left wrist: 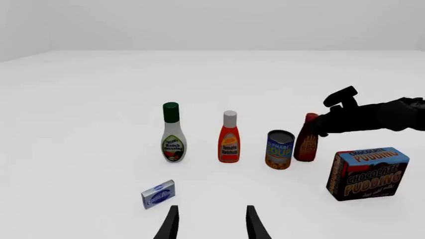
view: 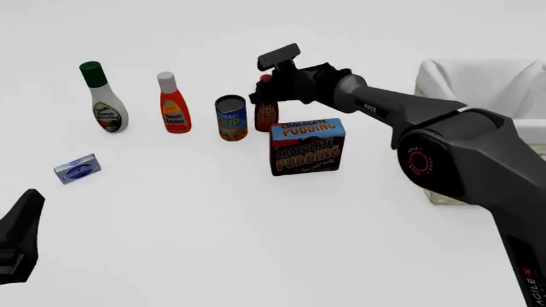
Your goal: Pick the bbq sauce and place it in the basket.
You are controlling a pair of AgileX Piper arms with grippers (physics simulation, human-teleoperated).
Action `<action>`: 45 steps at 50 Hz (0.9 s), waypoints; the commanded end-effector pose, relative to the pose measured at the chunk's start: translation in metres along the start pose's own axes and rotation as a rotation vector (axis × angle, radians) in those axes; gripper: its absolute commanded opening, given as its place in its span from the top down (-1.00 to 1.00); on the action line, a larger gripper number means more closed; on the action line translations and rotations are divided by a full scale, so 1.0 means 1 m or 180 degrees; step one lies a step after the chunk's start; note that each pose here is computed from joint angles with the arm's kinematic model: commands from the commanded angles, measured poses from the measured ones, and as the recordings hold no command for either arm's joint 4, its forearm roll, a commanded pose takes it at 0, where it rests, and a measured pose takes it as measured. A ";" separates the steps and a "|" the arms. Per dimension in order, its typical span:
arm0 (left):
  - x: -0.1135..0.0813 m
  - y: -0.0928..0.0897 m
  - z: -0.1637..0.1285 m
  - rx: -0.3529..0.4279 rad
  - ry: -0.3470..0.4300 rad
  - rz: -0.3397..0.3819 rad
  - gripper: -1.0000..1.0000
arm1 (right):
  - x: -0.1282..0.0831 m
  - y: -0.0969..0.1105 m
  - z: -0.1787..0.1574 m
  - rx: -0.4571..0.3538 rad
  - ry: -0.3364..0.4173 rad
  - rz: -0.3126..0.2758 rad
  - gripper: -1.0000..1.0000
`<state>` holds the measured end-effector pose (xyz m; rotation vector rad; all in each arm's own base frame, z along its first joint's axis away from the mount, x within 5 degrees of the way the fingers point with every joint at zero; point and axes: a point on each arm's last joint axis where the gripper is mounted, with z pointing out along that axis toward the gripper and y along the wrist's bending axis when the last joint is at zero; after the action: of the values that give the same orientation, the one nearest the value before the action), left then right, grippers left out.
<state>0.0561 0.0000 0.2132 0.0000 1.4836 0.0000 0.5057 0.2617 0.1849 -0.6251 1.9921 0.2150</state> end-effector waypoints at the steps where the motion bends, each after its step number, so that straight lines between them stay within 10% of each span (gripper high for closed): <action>1: 0.000 0.000 0.000 0.0000 0.0000 0.0000 -1.00 | 0.006 0.002 0.002 0.0002 0.0014 -0.0068 1.00; 45: 0.000 0.000 0.000 0.0000 0.0000 0.0000 -1.00 | -0.039 -0.013 -0.067 0.0098 -0.0313 -0.0063 1.00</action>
<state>0.0561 0.0000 0.2132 0.0000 1.4836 0.0000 0.4871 0.2433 0.2218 -0.6235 1.9336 0.1925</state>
